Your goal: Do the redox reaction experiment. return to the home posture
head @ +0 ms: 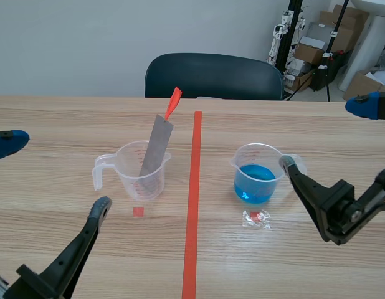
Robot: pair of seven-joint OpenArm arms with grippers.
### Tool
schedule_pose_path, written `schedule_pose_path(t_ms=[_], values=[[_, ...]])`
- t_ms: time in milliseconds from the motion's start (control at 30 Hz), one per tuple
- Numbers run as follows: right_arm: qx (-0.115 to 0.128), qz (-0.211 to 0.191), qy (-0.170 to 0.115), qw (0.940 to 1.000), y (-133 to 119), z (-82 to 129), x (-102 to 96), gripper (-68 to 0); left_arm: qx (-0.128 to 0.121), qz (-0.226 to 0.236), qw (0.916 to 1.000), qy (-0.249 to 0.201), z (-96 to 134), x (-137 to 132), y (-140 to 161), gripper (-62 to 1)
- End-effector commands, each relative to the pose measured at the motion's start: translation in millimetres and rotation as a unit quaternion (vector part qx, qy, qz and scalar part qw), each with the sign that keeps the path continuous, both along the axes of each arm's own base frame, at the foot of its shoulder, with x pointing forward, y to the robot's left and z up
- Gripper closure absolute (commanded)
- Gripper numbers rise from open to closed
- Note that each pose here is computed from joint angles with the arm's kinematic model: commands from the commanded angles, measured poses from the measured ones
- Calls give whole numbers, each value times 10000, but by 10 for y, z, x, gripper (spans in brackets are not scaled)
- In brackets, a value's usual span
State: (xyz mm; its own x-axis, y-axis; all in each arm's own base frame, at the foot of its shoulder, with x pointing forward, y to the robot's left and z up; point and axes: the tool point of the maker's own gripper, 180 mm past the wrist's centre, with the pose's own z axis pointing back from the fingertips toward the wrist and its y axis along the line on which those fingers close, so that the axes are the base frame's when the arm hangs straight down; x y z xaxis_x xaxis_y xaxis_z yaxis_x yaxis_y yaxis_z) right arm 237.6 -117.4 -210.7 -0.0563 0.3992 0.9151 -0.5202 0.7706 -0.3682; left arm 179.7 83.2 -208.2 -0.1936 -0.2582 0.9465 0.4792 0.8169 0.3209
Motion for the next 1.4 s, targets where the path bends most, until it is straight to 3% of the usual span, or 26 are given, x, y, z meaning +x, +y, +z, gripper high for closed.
schedule_pose_path(t_ms=[0, 900, 1367], values=[[61, 11, -118, 9999, 8, 81, 8, -679, -102, -22, 9998, -187, 111, 12, -21, -623], [58, 11, -113, 9999, 8, 79, 7, -679, -106, -39, 9998, -183, 110, 9, -26, -623], [41, -2, -87, 10000, 3, 68, 8, -679, -267, -148, 9985, -450, 222, -24, -53, -623]])
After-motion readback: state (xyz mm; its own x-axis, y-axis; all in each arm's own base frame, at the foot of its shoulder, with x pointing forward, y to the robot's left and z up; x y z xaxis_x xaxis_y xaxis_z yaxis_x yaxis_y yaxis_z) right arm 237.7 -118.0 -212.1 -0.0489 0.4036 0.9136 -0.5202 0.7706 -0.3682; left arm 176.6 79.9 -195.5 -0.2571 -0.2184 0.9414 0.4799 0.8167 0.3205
